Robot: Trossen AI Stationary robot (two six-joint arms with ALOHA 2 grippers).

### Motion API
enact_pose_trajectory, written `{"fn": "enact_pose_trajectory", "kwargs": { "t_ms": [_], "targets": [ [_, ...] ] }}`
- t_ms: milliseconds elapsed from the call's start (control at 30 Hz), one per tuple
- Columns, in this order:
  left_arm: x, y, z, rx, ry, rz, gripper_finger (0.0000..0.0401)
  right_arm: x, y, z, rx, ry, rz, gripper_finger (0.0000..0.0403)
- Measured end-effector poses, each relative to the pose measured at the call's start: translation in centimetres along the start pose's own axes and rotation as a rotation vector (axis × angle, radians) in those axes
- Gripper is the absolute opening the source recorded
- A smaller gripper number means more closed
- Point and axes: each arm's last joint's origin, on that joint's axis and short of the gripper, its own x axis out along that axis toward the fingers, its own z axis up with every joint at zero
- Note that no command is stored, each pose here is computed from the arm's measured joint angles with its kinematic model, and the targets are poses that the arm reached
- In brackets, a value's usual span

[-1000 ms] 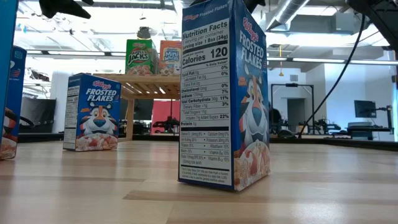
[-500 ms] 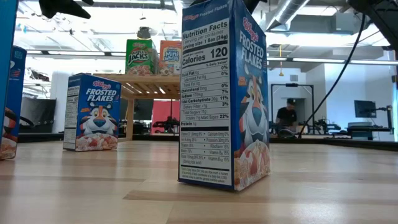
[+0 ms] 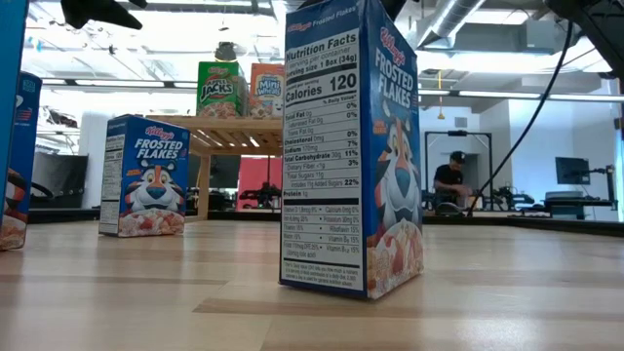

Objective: Stack cereal on shelf
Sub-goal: Put the top light blue cereal box on the shelf aligned with the other light blue cereal box

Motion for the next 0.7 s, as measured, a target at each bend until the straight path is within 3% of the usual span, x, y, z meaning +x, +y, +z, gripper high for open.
{"fn": "enact_pose_trajectory", "kwargs": {
  "t_ms": [300, 433, 567, 700],
  "targets": [
    [0.0, 0.0, 0.0, -0.002, 0.002, -0.004, 0.0249, 0.0, 0.4, 0.2, -0.014, 0.040, -0.041, 0.0321],
    [0.0, 0.0, 0.0, -0.006, 0.009, -0.014, 0.0250, -0.9, 0.5, 0.1, -0.028, 0.057, -0.069, 0.0320],
    [0.0, 0.0, 0.0, -0.012, 0.008, -0.014, 0.0250, -3.9, 0.7, -0.1, -0.008, 0.014, -0.087, 0.0317],
    [0.0, 0.0, 0.0, -0.016, 0.009, -0.014, 0.0250, -5.1, 1.6, -0.8, 0.085, 0.061, -0.033, 0.0287]
  ]
}}
